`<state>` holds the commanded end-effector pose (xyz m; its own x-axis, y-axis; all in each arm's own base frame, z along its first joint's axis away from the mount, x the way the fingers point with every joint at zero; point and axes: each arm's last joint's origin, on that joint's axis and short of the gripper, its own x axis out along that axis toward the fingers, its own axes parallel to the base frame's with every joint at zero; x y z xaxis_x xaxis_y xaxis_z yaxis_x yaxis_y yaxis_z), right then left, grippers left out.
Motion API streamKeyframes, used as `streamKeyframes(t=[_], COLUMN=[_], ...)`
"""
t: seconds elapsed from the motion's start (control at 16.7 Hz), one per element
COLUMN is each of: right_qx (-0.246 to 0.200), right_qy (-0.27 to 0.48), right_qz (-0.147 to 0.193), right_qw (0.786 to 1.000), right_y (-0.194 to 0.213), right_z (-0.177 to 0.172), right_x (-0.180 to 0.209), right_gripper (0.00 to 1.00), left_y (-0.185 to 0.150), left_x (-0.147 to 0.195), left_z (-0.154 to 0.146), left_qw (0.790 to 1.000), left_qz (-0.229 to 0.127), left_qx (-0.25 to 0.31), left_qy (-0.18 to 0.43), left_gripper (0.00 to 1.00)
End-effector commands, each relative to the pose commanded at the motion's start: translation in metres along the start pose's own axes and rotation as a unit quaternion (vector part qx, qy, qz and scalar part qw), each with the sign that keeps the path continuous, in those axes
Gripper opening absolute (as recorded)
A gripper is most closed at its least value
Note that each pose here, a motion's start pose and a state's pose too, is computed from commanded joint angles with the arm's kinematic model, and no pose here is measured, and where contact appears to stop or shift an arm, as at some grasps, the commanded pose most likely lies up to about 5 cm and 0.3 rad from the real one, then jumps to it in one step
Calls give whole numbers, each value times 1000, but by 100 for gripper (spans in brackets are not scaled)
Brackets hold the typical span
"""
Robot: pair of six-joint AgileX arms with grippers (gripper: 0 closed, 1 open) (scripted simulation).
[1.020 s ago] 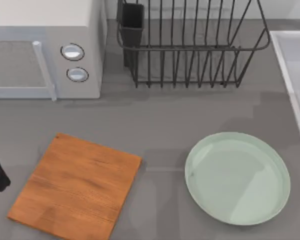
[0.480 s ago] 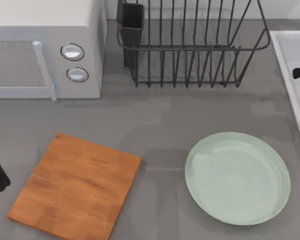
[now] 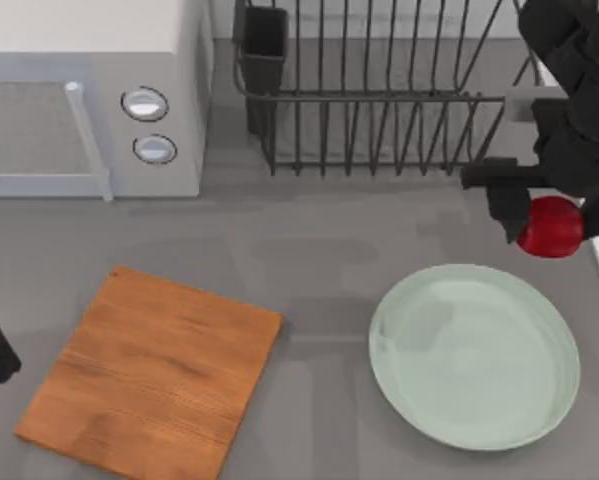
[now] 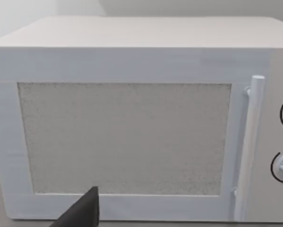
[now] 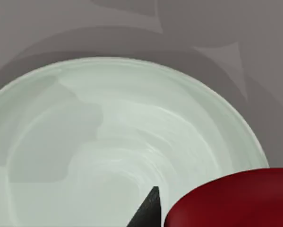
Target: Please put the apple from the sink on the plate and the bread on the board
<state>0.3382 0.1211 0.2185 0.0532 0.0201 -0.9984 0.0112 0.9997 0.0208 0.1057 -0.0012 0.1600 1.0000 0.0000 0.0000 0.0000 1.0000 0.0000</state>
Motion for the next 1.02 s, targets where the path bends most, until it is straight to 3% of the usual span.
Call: streamKeyframes(t=[0.42, 0.78, 1.02], right_qx=[-1, -1, -1], right_qy=[25, 26, 26], right_qz=[-9, -10, -10], right_qw=[1000, 1000, 1000], right_y=[52, 55, 55], right_z=[-50, -54, -54], right_x=[-12, -13, -13], right_gripper=[0, 0, 30], left_y=[0, 0, 0], left_x=[0, 0, 0], left_z=[0, 0, 0], left_qw=[1000, 1000, 1000], left_qz=[0, 0, 0], left_qx=[0, 0, 0], left_qy=[0, 0, 0], left_gripper=[100, 100, 100])
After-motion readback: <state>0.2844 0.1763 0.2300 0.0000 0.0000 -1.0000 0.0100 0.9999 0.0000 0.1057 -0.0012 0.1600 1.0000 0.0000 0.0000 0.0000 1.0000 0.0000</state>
